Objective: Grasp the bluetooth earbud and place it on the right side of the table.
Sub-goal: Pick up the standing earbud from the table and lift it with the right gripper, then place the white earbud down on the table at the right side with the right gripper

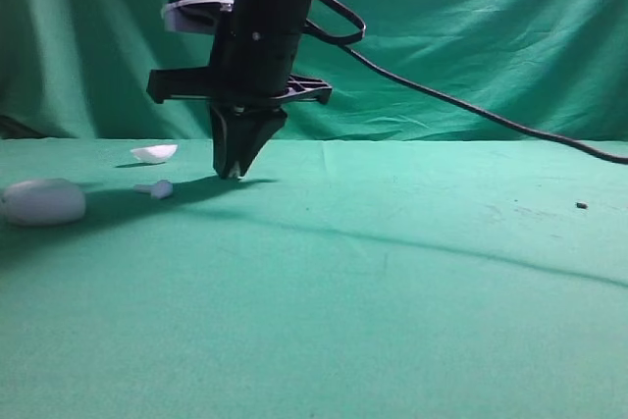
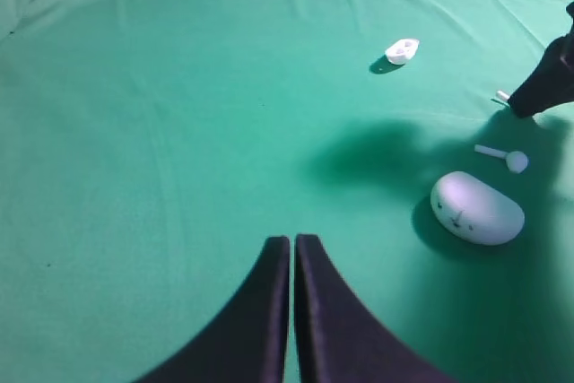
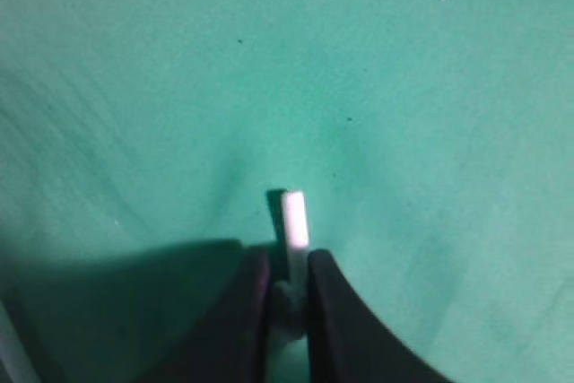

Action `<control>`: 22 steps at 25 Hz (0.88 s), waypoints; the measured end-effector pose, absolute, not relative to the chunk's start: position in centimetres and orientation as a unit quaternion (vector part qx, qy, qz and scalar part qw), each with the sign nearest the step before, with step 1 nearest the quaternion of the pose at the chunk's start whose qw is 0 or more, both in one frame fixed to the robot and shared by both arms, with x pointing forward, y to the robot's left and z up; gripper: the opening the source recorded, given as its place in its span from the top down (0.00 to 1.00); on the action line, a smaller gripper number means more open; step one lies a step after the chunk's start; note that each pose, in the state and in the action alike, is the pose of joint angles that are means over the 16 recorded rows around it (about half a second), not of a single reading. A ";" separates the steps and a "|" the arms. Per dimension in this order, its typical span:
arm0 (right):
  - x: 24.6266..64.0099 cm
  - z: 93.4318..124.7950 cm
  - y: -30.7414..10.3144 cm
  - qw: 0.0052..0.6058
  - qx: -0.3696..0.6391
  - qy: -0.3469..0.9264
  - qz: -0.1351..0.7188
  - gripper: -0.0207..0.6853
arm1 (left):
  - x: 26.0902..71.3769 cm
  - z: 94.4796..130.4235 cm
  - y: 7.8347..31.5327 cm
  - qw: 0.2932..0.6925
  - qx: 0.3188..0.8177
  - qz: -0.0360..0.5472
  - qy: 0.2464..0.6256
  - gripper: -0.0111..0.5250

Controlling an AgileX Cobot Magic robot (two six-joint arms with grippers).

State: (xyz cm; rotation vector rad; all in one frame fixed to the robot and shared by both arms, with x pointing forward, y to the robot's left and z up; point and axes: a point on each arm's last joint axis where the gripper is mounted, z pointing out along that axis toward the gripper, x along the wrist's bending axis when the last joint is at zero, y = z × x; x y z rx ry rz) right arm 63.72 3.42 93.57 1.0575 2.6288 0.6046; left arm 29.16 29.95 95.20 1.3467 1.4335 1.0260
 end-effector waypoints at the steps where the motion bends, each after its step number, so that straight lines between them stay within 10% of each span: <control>1: 63.7 93.8 3.4 0.121 0.363 0.900 0.207 0.80 | 29.2 95.2 29.9 0.445 0.544 0.414 0.579 0.98; 22: 61.2 110.7 -10.3 0.159 0.496 0.821 0.233 0.85 | 29.2 95.2 29.9 0.445 0.544 0.414 0.579 0.98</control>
